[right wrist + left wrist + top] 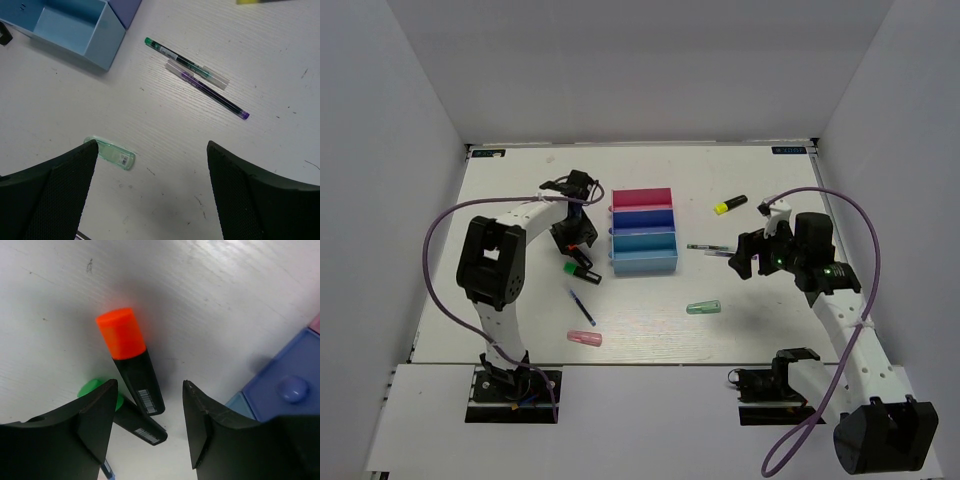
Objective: Sort the stationery into containers
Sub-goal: Pick up the pen from the center of the board.
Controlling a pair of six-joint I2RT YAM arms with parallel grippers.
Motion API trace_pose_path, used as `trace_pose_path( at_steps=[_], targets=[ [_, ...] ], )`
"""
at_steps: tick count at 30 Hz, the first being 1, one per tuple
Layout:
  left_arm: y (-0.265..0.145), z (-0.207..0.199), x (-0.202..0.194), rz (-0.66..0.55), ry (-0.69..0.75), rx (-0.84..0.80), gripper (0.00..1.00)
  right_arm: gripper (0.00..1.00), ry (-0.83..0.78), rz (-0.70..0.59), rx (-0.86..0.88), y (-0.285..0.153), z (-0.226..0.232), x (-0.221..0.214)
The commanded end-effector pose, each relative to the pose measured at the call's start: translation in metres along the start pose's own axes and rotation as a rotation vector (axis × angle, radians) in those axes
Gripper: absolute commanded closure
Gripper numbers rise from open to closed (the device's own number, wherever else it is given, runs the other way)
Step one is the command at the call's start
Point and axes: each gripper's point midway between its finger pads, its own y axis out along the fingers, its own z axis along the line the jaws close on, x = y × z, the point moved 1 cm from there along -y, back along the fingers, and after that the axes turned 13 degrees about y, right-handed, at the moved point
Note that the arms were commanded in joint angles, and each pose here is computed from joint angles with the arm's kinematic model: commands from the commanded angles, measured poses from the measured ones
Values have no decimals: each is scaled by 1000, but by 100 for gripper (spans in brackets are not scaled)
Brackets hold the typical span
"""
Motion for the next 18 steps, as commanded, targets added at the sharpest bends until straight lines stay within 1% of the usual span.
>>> trace_pose_path(
  at_steps=[1, 5, 8, 10, 11, 12, 13, 15, 16, 18],
  targets=[
    [-1, 10, -4, 4, -36, 52, 35, 10, -38, -63, -10, -9, 3, 20],
    [6, 13, -10, 3, -43, 61, 35, 10, -41, -60, -7, -10, 4, 19],
    [15, 17, -16, 25, -41, 81, 35, 10, -41, -58, -8, -10, 4, 20],
    [23, 14, -15, 15, -44, 71, 36, 10, -37, -62, -11, -11, 3, 20],
    [28, 15, -18, 25, -42, 73, 39, 10, -40, -61, -7, -11, 5, 20],
    [30, 11, -13, 5, -49, 58, 40, 10, -45, -70, -10, -12, 5, 21],
    [33, 11, -16, 11, -46, 62, 47, 10, -40, -68, -12, -12, 4, 21],
    [40, 12, -19, 21, -46, 69, 55, 10, -40, -75, -13, -14, 4, 22],
    [43, 11, -20, 20, -44, 65, 62, 10, -41, -74, -13, -13, 4, 21],
    [47, 12, -24, 28, -45, 69, 73, 10, -41, -74, -13, -13, 4, 21]
  ],
)
